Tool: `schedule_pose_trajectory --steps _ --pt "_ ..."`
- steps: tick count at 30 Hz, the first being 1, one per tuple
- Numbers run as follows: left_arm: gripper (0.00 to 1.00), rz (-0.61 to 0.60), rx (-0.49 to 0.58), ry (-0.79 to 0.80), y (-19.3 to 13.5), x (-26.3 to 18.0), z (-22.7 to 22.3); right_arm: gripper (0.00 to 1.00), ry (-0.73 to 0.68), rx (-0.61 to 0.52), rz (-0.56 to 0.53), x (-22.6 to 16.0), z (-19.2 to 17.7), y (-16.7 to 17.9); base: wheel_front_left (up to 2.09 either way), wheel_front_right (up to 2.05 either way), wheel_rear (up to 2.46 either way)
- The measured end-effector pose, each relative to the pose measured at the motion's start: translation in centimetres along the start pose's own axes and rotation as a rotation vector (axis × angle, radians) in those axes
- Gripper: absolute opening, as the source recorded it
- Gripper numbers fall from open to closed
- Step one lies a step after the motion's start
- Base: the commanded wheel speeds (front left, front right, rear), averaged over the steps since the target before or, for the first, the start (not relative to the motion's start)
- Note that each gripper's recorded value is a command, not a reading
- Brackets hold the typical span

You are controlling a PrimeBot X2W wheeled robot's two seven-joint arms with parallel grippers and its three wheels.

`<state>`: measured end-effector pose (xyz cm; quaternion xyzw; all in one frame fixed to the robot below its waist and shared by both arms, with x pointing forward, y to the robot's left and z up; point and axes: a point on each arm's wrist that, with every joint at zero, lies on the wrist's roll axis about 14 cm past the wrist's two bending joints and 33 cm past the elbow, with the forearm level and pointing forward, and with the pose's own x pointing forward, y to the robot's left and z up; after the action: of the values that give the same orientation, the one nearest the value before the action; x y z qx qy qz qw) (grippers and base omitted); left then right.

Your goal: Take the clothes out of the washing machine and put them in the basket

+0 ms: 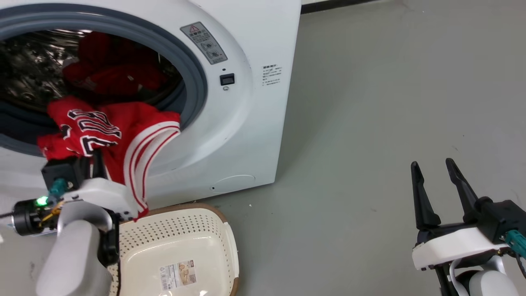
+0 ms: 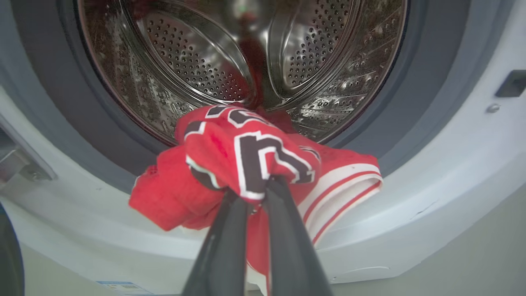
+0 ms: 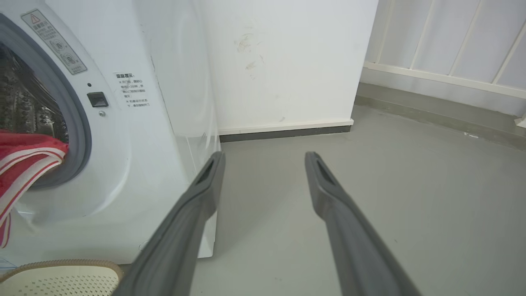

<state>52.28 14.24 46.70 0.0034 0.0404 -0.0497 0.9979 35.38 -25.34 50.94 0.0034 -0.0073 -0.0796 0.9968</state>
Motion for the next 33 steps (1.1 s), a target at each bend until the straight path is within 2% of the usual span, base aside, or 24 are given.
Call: schedule_pose_trajectory --steps 5,10,22,26,33 --pt "0.0 -0.015 -0.004 -0.012 -0.8 -2.9 0.3 1.0 -0.011 -0.003 0.019 -0.2 0.6 0.6 0.0 0.0 0.0" --pt "0.0 -0.026 -0.038 0.065 -1.8 -6.6 -1.7 1.0 -0.007 -0.007 0.038 -0.5 0.7 1.2 0.0 0.0 0.0" --pt "0.0 -0.027 -0.13 0.404 -4.1 -14.3 -11.3 1.0 0.015 -0.018 0.073 0.2 0.4 2.4 0.0 0.0 0.0" --pt "0.0 0.001 -0.15 0.467 -3.9 -14.5 -13.8 1.0 0.028 -0.024 0.079 1.1 -0.1 2.7 0.0 0.0 0.0" --pt "0.0 0.035 -0.137 0.528 -3.3 -12.0 -17.5 1.0 0.062 -0.03 0.078 2.9 -1.9 2.8 0.0 0.0 0.0"
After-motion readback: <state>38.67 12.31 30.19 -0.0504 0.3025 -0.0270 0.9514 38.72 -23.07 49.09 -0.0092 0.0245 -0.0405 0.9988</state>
